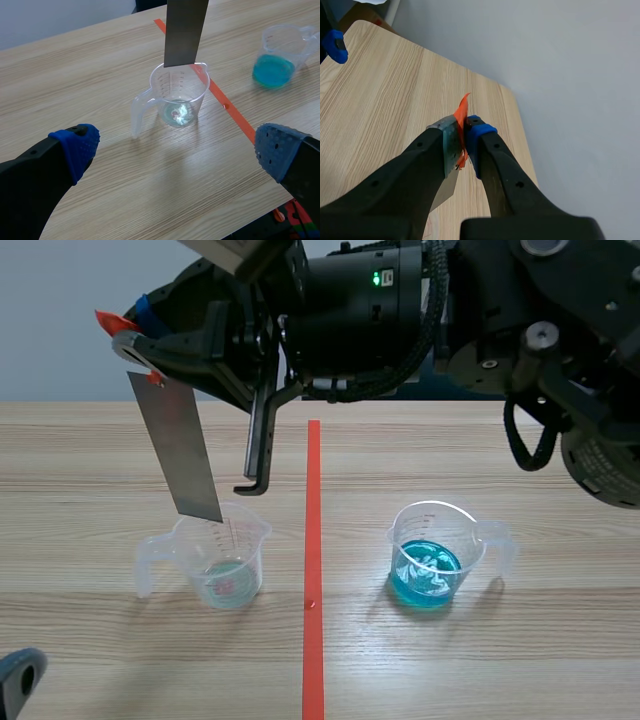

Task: Do the redox reaction experiment

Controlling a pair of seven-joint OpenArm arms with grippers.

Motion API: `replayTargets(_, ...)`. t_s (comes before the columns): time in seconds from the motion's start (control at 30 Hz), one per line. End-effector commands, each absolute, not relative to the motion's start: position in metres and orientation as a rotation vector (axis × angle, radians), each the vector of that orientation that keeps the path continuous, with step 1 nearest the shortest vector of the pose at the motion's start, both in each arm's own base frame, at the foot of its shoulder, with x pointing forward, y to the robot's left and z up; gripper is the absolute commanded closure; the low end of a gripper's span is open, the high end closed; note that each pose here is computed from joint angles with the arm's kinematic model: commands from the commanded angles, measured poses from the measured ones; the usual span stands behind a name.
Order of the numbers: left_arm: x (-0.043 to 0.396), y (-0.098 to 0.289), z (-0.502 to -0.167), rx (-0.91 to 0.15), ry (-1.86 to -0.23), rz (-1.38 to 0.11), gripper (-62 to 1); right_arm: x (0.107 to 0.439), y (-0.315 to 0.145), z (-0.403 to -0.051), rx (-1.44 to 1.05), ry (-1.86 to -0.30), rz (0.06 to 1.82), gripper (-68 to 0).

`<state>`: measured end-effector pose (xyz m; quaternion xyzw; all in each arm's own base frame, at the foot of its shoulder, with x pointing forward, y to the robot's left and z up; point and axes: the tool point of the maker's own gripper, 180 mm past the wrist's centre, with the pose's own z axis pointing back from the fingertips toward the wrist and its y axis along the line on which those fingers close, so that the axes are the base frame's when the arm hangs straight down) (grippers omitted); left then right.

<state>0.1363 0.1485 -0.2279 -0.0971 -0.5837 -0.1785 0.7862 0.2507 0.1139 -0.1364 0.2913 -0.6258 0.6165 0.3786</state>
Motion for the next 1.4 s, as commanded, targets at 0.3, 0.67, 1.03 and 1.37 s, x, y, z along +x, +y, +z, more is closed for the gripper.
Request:
replayTargets(0.3,0.1384,0.1467,-0.2222,-0.217,-1.282,-0.375,-62.3,0.2519,0.1139,-0.1274,0.748,-1.621,1.580,-0.8)
replayTargets(0.67,0.1384,0.1467,-0.2222,-0.217,-1.282,-0.375,-62.3,0.2530,0.1137,-0.1291,0.738,-1.613,1.581,-0.8)
replayTargets(1.03,0.1384,0.1467,-0.2222,-0.217,-1.282,-0.375,-62.3,0.2530,0.1137,-0.1291,0.738,-1.613,1.581,-0.8)
replayTargets(1.37,0.1384,0.1467,-0.2222,-0.217,-1.282,-0.375,-62.3,0.2529,0.1137,-0.1291,0.738,-1.613,1.581,-0.8)
